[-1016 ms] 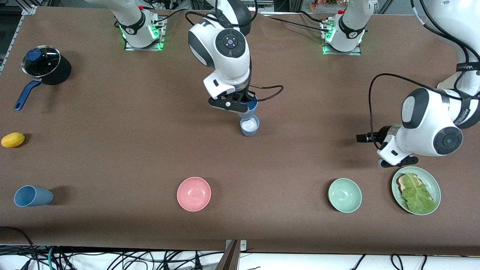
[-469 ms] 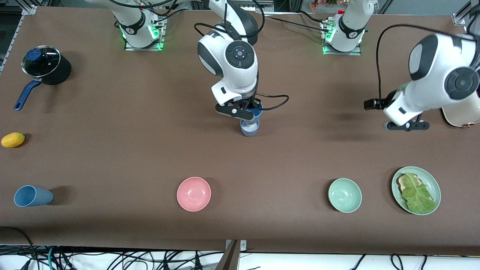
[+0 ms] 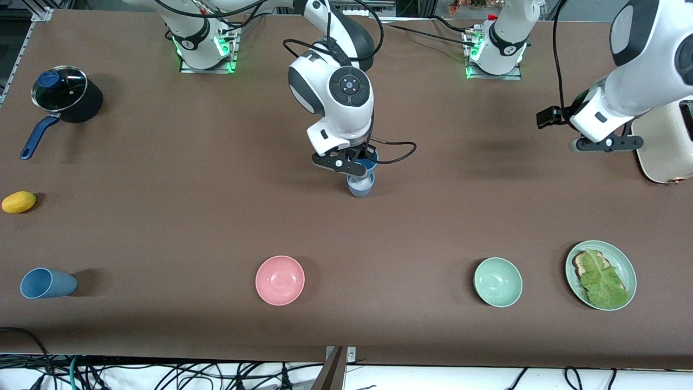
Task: Stack blue cups with both arms
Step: 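Lower the held cup into the placed cup and open the right gripper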
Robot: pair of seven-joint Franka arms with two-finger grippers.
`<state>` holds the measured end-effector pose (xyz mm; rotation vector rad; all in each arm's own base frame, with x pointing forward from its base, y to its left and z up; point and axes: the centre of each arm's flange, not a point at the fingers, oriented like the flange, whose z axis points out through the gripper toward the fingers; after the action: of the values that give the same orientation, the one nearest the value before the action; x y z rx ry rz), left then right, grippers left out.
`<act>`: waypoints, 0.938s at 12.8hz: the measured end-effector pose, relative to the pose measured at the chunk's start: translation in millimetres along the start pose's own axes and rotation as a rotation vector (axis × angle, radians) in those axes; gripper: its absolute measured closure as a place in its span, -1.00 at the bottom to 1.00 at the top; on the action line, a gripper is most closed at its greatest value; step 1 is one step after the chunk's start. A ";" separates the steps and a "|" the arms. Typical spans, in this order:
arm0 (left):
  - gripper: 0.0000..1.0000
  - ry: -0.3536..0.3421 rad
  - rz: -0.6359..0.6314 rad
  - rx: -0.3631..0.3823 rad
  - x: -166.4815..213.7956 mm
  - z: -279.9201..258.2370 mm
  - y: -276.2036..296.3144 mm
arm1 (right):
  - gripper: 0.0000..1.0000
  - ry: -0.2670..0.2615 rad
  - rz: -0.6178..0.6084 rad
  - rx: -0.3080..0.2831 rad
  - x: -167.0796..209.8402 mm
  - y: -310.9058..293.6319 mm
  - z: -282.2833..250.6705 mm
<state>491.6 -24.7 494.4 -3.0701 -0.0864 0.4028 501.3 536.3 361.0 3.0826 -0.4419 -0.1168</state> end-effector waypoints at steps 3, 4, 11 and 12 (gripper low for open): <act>-1.00 0.008 -0.003 0.002 -18.7 -57.4 -1.7 | 0.90 -0.003 0.003 -0.007 1.1 -0.1 5.9; -1.00 0.020 -0.003 0.001 -26.4 -81.4 -2.0 | 0.79 -0.003 0.004 -0.008 1.4 -0.2 6.9; -1.00 0.149 0.044 -0.007 -41.5 -164.7 -6.7 | -0.06 0.018 0.020 -0.019 36.6 21.2 -23.5; -1.00 0.150 0.047 -0.010 -33.9 -165.5 -7.8 | -0.26 0.019 0.001 -0.019 58.9 37.0 -34.9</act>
<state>501.4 -25.0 663.3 -3.1048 -0.0108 0.1741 550.1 484.7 392.9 3.0623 -0.4388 -0.0905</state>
